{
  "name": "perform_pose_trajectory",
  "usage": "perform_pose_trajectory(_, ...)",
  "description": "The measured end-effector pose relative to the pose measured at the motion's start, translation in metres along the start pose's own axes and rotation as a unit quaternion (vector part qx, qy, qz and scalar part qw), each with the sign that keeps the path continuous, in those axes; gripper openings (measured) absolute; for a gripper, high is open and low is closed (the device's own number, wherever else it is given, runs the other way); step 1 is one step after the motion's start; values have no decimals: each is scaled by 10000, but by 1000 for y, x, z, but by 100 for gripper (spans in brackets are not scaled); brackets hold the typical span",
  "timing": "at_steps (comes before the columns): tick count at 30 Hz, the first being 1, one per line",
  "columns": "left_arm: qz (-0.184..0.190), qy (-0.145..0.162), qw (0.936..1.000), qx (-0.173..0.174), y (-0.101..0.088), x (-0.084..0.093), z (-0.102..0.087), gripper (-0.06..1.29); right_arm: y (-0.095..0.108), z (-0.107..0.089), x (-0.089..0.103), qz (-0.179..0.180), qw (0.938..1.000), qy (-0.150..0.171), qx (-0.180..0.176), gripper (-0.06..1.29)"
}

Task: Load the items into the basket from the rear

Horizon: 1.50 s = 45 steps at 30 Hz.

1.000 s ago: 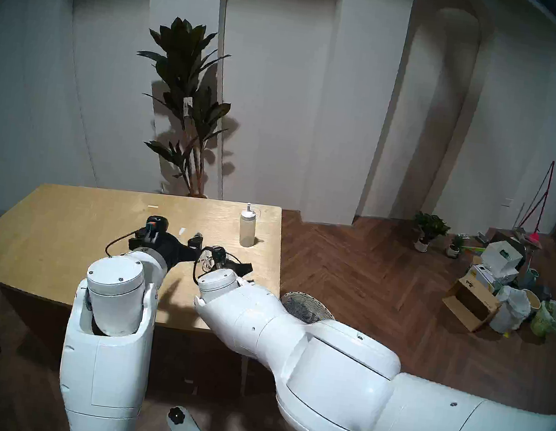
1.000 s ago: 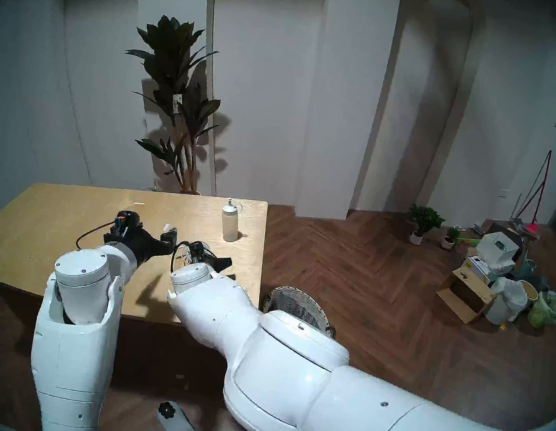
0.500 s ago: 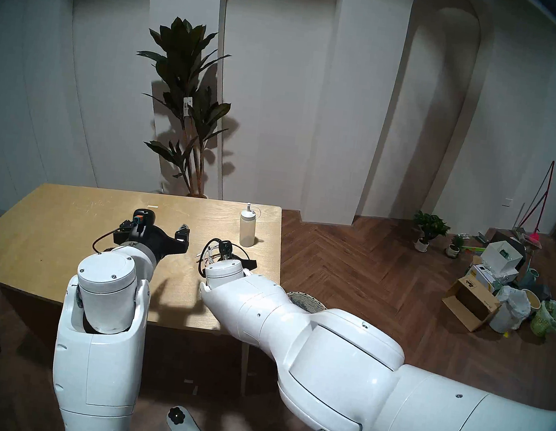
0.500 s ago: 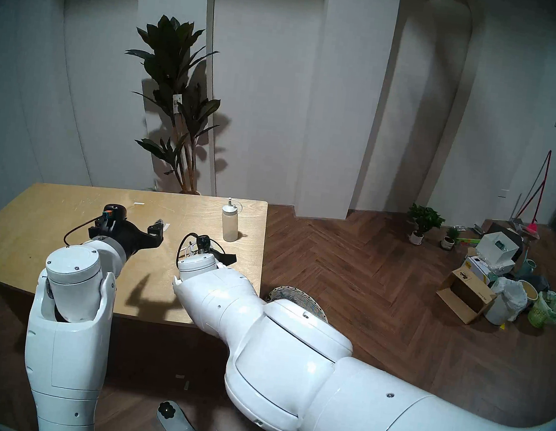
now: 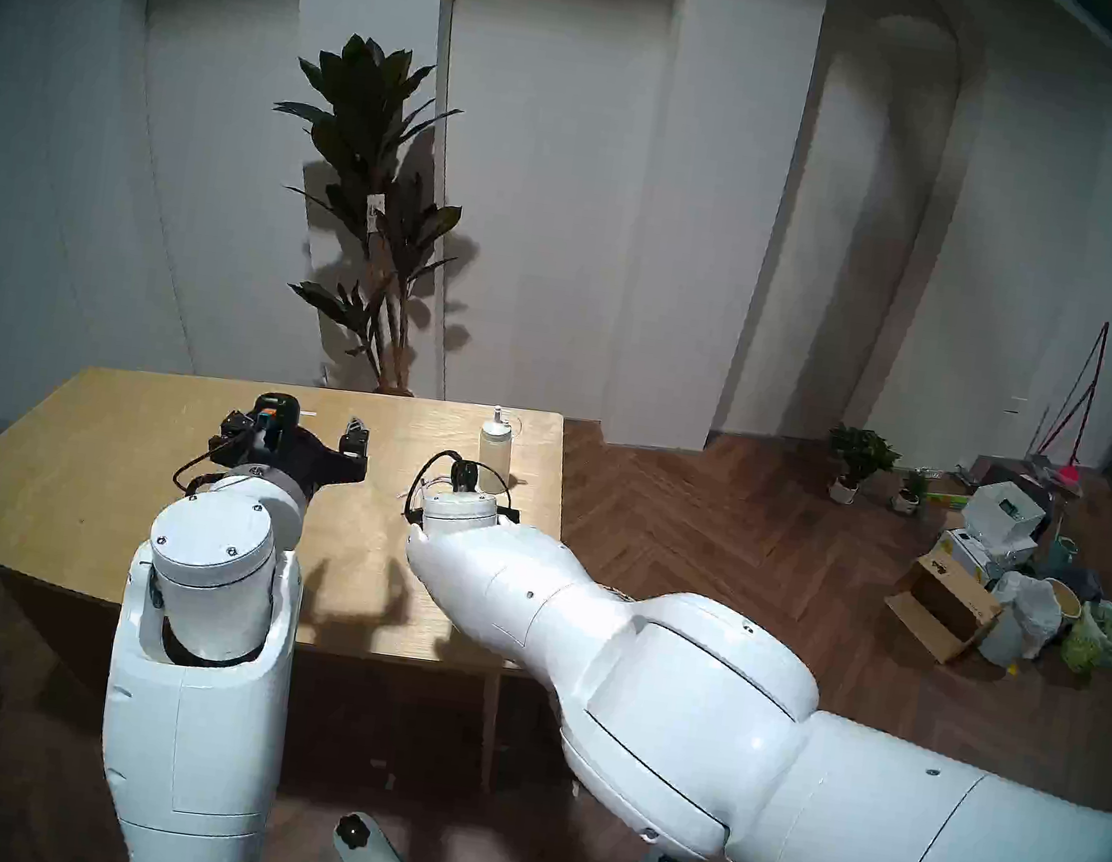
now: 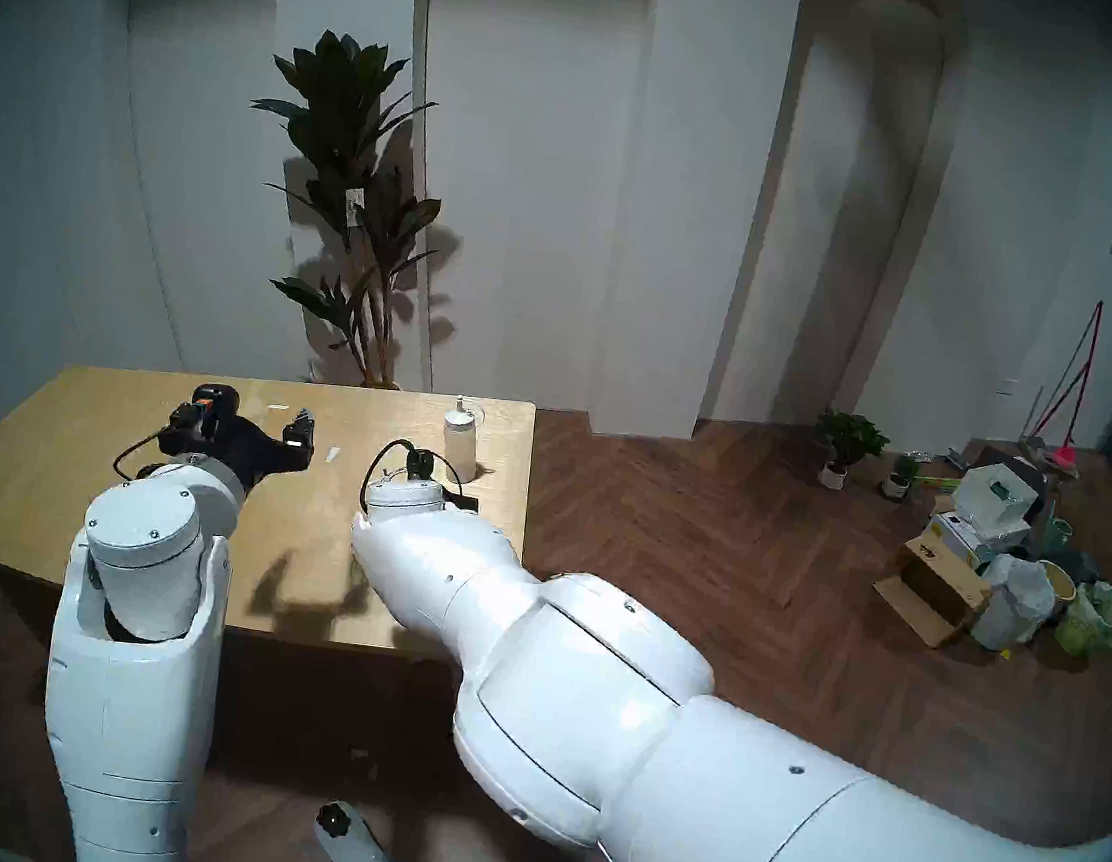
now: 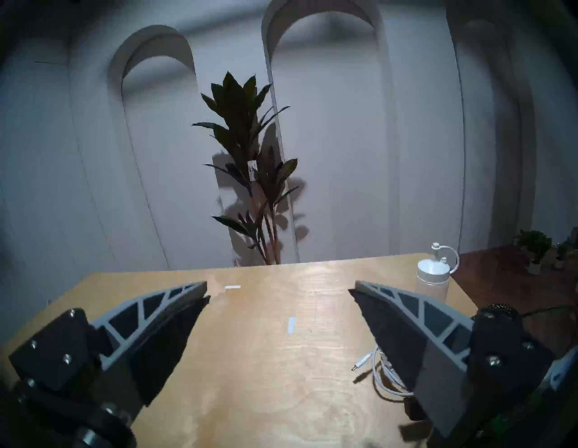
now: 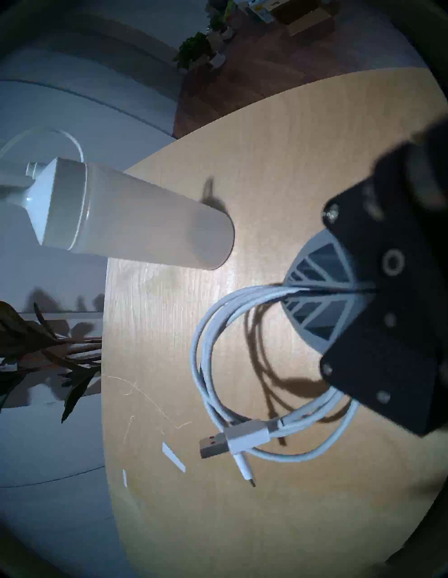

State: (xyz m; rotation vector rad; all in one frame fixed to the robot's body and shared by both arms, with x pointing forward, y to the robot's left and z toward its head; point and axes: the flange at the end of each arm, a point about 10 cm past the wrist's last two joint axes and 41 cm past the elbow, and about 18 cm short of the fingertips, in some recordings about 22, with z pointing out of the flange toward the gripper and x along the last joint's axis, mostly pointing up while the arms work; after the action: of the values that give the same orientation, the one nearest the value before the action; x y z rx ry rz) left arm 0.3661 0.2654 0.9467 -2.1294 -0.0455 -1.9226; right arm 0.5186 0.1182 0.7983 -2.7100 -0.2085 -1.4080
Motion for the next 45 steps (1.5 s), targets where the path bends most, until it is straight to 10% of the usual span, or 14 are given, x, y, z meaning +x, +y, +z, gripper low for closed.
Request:
perform_pose_trajectory(11, 112, 408, 9976, 557, -22, 5, 2, 124, -13, -11, 38, 464, 9982, 368, 137, -3)
perform_pose_trajectory(23, 113, 713, 9957, 573, -35, 1, 6, 124, -17, -44, 141, 987, 9801, 1703, 268, -3)
perform_pose_trajectory(29, 114, 769, 9965, 310, -28, -2, 10, 124, 41, -38, 170, 1240, 9682, 2102, -542, -3)
perform_pose_trajectory(45, -2, 970, 9929, -685, 17, -5, 25, 124, 203, -9, 157, 1386, 9341, 2242, -2409, -3)
